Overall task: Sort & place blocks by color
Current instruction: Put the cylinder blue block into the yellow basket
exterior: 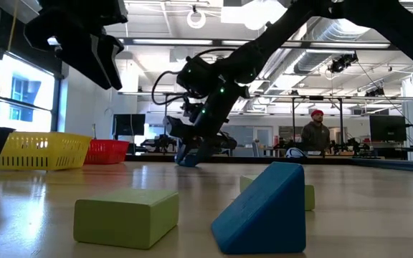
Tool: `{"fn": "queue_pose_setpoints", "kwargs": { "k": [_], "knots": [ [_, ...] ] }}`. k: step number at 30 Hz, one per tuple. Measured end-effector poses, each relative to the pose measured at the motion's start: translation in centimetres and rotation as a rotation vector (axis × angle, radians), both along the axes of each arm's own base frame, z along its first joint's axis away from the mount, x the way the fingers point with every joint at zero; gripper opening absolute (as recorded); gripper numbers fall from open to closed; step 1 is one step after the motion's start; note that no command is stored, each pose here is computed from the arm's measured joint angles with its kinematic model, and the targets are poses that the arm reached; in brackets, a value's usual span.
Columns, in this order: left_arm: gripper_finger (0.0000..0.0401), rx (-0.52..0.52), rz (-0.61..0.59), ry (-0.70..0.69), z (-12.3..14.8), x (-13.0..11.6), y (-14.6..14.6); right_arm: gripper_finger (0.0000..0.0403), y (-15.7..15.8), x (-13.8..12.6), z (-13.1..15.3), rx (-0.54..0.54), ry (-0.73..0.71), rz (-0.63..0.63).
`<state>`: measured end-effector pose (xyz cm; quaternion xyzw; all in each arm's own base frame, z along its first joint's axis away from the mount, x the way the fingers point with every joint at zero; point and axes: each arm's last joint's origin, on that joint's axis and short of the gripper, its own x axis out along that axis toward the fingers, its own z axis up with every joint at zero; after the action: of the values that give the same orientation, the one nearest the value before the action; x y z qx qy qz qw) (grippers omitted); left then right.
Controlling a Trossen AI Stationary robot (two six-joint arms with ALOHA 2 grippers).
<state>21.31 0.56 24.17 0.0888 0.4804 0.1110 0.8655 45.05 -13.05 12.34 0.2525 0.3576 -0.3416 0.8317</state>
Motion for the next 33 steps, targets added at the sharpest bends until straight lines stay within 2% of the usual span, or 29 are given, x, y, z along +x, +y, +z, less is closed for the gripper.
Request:
{"fn": "queue_pose_setpoints", "kwargs": {
  "k": [5, 12, 20, 26, 33],
  "knots": [
    [0.0200, 0.000, 0.000, 0.000, 0.0, 0.0, 0.0, 0.0189, 0.0, 0.0, -0.2, 0.007, 0.010, 0.003],
    [0.0200, 0.001, 0.000, 0.000, 0.0, 0.0, 0.0, 0.0105, 0.0, -0.1, -0.2, -0.008, 0.032, 0.030],
    [0.0200, 0.012, -0.012, 0.028, -0.1, -0.2, 0.0, 0.0105, 0.4, -0.2, 0.1, -0.010, 0.057, 0.118],
    [0.0200, 0.041, -0.010, 0.060, -0.2, -0.4, 0.1, 0.0105, 2.8, -0.3, 3.0, -0.036, 0.064, 0.238],
    [0.0200, 0.108, -0.007, 0.070, -0.2, -0.5, 0.2, 0.0105, 5.8, -0.9, 5.8, -0.052, 0.080, 0.311]
  ]
}}
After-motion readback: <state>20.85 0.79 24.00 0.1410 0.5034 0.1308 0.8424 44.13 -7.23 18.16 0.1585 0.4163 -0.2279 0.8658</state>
